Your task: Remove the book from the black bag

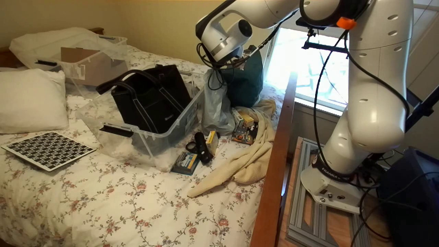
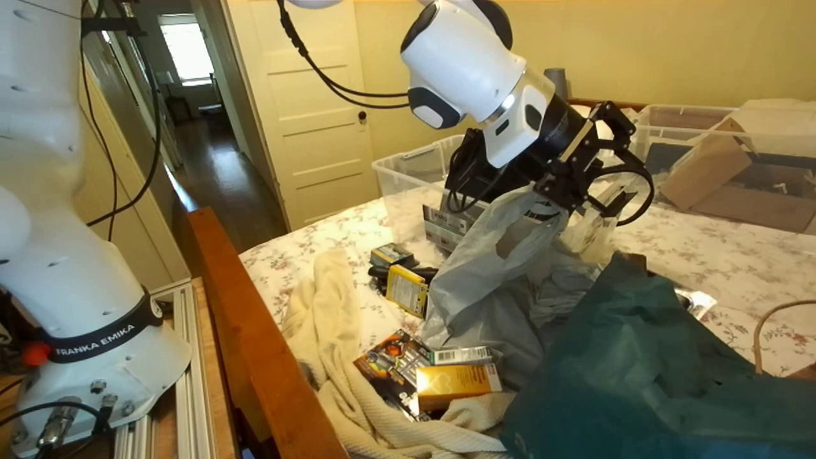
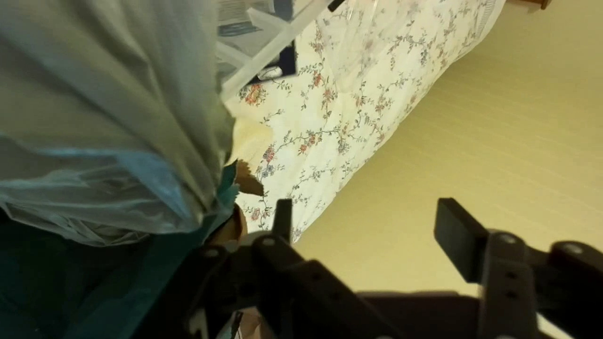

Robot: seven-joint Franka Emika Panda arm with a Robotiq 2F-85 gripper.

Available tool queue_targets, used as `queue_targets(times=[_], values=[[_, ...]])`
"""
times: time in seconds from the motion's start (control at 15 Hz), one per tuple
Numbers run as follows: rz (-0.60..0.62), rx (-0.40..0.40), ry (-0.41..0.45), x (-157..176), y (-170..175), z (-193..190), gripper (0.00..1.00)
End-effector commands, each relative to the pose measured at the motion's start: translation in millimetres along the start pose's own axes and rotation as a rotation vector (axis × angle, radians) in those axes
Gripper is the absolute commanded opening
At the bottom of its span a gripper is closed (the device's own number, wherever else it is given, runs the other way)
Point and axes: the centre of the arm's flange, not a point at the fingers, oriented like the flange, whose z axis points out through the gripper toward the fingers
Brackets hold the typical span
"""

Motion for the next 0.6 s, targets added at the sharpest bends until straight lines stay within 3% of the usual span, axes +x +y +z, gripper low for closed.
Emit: queue_targets(times=[0.0,0.53], values=[[0.007,0.018,0.006,-11,-28,-14,1.0],[-0.41,0.159,0.003,-44,-29,-82,1.0]])
